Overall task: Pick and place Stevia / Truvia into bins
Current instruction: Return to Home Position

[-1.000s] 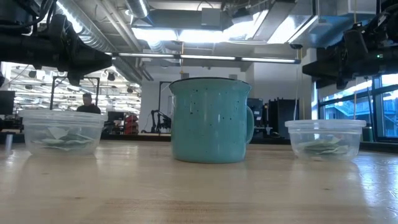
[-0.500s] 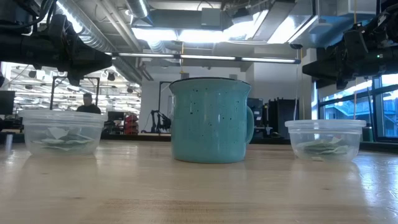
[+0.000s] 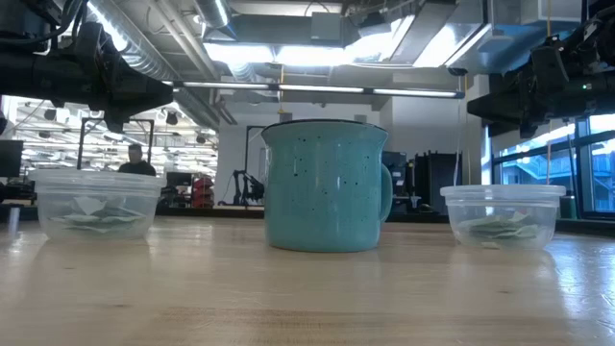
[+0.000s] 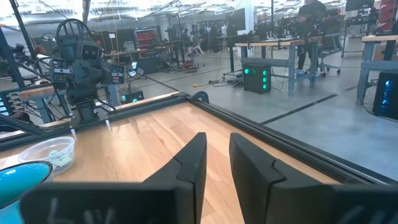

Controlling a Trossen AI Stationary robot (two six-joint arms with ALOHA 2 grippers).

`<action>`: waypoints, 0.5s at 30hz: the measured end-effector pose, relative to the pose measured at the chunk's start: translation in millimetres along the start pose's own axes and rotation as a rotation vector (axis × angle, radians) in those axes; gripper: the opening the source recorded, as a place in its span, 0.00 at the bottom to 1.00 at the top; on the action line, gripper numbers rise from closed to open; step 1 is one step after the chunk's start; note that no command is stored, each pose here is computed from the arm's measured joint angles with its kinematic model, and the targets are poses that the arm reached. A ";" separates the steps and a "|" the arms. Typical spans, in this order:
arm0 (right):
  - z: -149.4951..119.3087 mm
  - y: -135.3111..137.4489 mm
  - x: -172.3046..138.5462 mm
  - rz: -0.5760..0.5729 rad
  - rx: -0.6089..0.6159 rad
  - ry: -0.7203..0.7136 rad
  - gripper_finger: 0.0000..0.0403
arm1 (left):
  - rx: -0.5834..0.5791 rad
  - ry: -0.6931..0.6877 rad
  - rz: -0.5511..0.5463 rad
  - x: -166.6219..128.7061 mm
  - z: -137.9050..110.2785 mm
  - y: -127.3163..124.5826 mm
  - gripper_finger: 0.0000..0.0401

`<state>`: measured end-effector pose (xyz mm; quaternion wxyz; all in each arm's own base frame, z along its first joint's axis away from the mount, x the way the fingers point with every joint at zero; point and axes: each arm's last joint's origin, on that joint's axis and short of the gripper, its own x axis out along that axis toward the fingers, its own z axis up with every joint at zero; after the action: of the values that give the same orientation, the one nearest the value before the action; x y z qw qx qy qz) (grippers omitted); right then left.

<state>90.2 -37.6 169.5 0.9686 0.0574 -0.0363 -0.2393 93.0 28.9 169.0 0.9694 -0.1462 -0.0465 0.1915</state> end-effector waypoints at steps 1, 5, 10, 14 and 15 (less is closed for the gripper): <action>0.0 0.0 0.0 0.000 0.000 0.000 0.18 | 0.000 -0.001 0.000 0.0 0.1 0.0 0.23; 0.0 0.0 0.0 0.000 0.000 0.000 0.18 | 0.000 0.000 0.000 0.0 0.0 0.0 0.23; 0.0 0.0 0.0 0.000 0.000 0.000 0.18 | 0.000 0.000 -0.001 0.0 0.0 0.0 0.23; 0.0 0.0 0.0 0.000 0.000 -0.001 0.18 | 0.000 0.000 0.000 0.0 0.0 0.0 0.24; 0.0 0.0 0.0 0.000 0.000 0.000 0.18 | 0.000 0.000 -0.001 0.0 0.0 0.0 0.24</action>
<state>90.2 -37.6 169.5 0.9686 0.0572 -0.0364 -0.2393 93.0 28.9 169.0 0.9695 -0.1462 -0.0465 0.1911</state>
